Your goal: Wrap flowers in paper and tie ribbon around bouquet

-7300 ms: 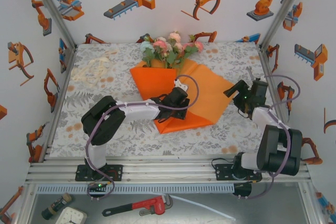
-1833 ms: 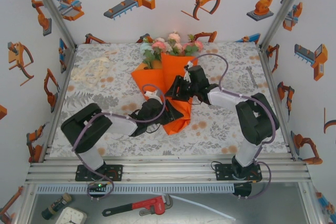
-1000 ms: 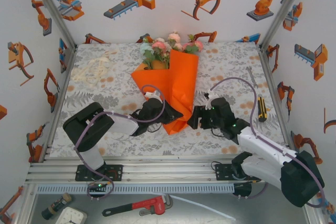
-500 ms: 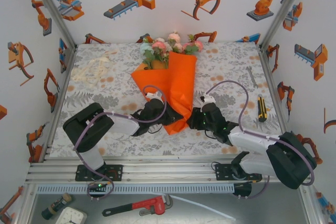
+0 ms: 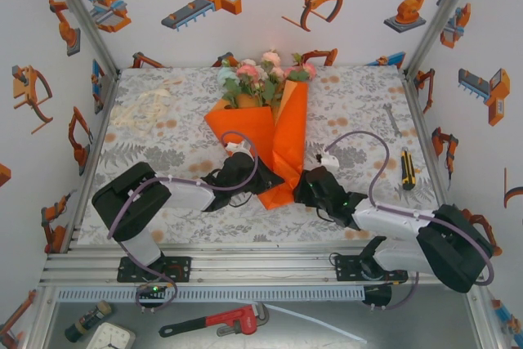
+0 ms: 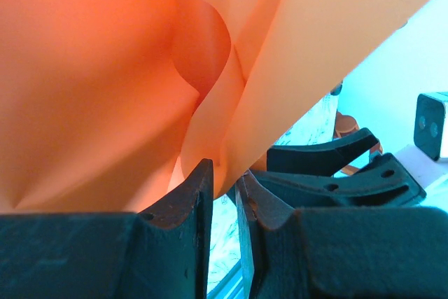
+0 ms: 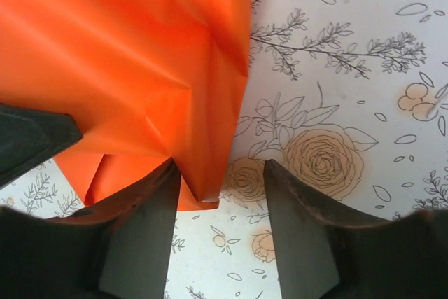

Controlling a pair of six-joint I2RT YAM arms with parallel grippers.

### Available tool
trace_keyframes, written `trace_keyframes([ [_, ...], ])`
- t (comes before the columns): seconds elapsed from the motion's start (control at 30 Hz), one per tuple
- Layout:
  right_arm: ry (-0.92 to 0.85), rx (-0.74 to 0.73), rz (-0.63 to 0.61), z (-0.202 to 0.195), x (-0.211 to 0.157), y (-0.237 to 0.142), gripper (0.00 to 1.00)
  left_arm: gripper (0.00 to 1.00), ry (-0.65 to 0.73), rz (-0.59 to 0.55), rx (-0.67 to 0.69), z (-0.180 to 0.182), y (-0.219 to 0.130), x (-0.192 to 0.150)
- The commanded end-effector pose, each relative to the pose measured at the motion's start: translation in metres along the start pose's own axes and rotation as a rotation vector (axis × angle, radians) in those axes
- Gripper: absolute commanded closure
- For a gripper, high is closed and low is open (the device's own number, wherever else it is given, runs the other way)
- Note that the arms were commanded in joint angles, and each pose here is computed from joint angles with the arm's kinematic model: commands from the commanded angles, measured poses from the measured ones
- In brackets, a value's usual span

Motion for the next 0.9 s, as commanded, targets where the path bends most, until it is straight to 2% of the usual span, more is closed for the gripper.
trace_keyframes([
  [0.0,-0.047,-0.123,0.15,-0.014,-0.026,0.004,0.47,0.76,0.033,-0.002,-0.019,-0.011,0.0,0.0],
  [0.1,-0.067,-0.074,0.139,-0.008,-0.021,0.002,0.52,0.76,0.043,0.012,-0.024,-0.013,0.002,0.0],
  [0.2,-0.086,-0.057,0.093,-0.007,-0.013,-0.005,0.66,0.76,0.058,0.046,-0.05,-0.018,0.005,0.0],
  [0.3,-0.098,-0.032,0.056,-0.007,-0.014,-0.007,0.7,0.74,0.071,0.096,-0.121,-0.029,0.011,0.0],
  [0.4,-0.114,-0.014,0.065,-0.006,-0.015,-0.005,0.82,0.65,0.074,0.12,-0.153,-0.039,0.018,0.001],
  [0.57,-0.134,0.016,0.093,-0.002,-0.016,-0.002,0.94,0.55,0.09,0.069,-0.056,-0.039,0.022,0.006],
  [0.67,-0.149,0.025,0.102,-0.001,-0.016,0.0,0.95,0.55,0.112,0.063,-0.012,-0.044,0.025,0.007],
  [0.73,-0.159,0.023,0.111,0.0,-0.016,0.001,0.94,0.57,0.122,0.072,0.005,-0.046,0.028,0.008],
  [0.8,-0.167,0.019,0.116,0.001,-0.014,0.001,0.87,0.65,0.12,0.078,0.017,-0.045,0.03,0.007],
  [0.87,-0.169,0.007,0.118,0.001,-0.012,-0.001,0.69,0.76,0.118,0.08,0.022,-0.043,0.03,0.007],
])
Point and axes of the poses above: each hand's point on the last joint's axis, 136 mm out from that joint toward the fingers, its own y axis out along the fingers, its own z axis along the line the jaws close on, x = y × z, the point moved 10 cm from there along -y, back along the fingers, and after that the axes turned 14 degrees about -y, right-handed, at the moved point
